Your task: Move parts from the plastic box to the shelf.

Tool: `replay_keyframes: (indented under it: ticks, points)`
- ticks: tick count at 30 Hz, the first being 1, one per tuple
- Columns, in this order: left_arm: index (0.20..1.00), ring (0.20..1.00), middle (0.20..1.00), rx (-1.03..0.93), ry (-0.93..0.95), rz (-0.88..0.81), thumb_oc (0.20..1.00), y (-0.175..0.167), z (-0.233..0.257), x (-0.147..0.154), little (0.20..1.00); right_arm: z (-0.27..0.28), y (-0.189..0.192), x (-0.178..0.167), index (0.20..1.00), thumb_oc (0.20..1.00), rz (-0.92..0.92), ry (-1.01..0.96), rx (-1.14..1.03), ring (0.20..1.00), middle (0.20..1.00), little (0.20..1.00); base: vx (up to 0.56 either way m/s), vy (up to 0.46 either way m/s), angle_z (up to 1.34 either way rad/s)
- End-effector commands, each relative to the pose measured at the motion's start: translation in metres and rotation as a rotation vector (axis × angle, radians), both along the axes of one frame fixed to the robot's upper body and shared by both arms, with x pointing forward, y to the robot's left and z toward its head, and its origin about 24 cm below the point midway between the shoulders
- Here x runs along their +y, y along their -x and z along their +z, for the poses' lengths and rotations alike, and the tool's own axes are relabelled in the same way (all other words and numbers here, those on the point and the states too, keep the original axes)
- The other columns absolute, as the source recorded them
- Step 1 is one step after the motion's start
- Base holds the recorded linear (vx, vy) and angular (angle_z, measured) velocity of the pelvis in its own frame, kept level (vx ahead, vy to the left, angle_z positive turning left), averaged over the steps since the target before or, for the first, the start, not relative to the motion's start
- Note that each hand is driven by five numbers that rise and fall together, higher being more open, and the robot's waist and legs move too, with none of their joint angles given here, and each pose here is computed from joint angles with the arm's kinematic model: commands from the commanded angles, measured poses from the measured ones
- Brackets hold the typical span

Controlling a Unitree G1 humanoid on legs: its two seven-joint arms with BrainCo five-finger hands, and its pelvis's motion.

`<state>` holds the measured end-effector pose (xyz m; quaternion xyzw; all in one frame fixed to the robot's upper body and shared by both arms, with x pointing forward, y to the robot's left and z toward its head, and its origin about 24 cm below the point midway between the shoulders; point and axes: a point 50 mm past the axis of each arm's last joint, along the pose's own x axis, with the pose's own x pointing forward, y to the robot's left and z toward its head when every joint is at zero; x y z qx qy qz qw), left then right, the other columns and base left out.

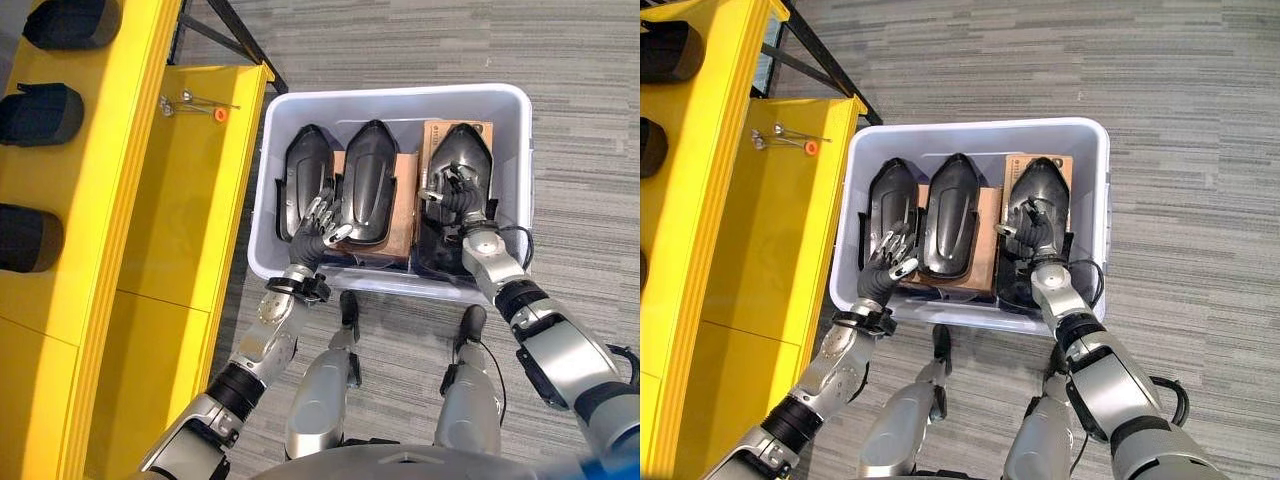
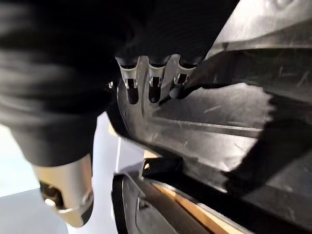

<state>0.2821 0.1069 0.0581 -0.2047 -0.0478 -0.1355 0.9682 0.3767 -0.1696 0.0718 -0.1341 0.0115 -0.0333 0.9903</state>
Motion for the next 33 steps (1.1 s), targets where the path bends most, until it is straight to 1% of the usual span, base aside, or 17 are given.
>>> replay_keyframes:
  ticks: [1,4,5,11,16,17,21,22,24,27,28,29,33]
  points:
    - [1.000,1.000,1.000,-0.151,0.022,-0.046,1.000,-0.003,0.030,-0.007,1.000,-0.007,-0.003,0.030,1.000,1.000,0.094,0.019,0.063,1.000,1.000,1.000,0.00,0.000,0.00]
    - [1.000,1.000,1.000,-0.150,0.023,-0.048,1.000,-0.002,0.029,-0.008,1.000,-0.011,-0.001,0.031,1.000,1.000,0.093,0.012,0.076,1.000,1.000,1.000,0.00,0.000,0.00]
    - [1.000,1.000,1.000,-0.139,0.022,-0.049,1.000,-0.002,0.027,-0.009,1.000,-0.020,0.003,0.032,1.000,1.000,0.077,-0.025,0.104,1.000,1.000,1.000,0.00,0.000,0.00]
    - [1.000,1.000,1.000,-0.131,0.019,-0.042,1.000,-0.002,0.026,-0.008,1.000,-0.024,0.008,0.045,1.000,1.000,0.128,-0.028,0.106,1.000,1.000,1.000,0.00,0.005,0.00]
    - [1.000,1.000,1.000,-0.132,0.020,-0.017,1.000,-0.003,0.026,-0.004,1.000,-0.020,0.013,0.064,1.000,1.000,0.219,-0.016,0.067,1.000,1.000,1.000,0.01,0.010,0.08]
    - [1.000,1.000,1.000,-0.131,0.024,0.007,1.000,-0.004,0.026,0.000,1.000,-0.015,0.017,0.073,1.000,1.000,0.282,-0.005,0.028,1.000,1.000,1.000,0.01,0.007,0.09]
    - [1.000,1.000,1.000,-0.137,0.028,0.036,1.000,-0.005,0.028,0.005,1.000,-0.003,0.020,0.082,1.000,1.000,0.344,0.015,-0.036,1.000,1.000,1.000,0.00,-0.001,0.04]
    - [1.000,1.000,1.000,-0.138,0.030,0.065,1.000,-0.006,0.029,0.010,1.000,0.011,0.023,0.084,1.000,1.000,0.373,0.007,-0.110,1.000,1.000,1.000,0.00,0.000,0.00]
    - [1.000,1.000,1.000,-0.139,0.033,0.077,1.000,-0.006,0.029,0.012,1.000,0.015,0.025,0.084,1.000,1.000,0.380,-0.005,-0.134,1.000,1.000,1.000,0.00,0.000,0.00]
    - [1.000,1.000,1.000,-0.148,0.036,0.115,1.000,-0.007,0.032,0.019,1.000,0.038,0.031,0.079,1.000,1.000,0.378,-0.063,-0.251,1.000,1.000,1.000,0.00,0.000,0.00]
    - [1.000,1.000,1.000,-0.159,0.038,0.137,1.000,-0.007,0.035,0.023,1.000,0.053,0.036,0.075,1.000,1.000,0.377,-0.075,-0.336,1.000,1.000,1.000,0.00,0.000,0.00]
    - [1.000,1.000,1.000,-0.181,0.036,0.170,1.000,-0.006,0.039,0.028,1.000,0.085,0.048,0.066,1.000,1.000,0.358,-0.108,-0.509,1.000,1.000,1.000,0.00,0.000,0.00]
    - [1.000,1.000,1.000,-0.191,0.019,0.184,1.000,-0.004,0.040,0.033,1.000,0.113,0.065,0.060,1.000,1.000,0.353,-0.130,-0.678,1.000,1.000,1.000,-0.01,0.006,-0.10]
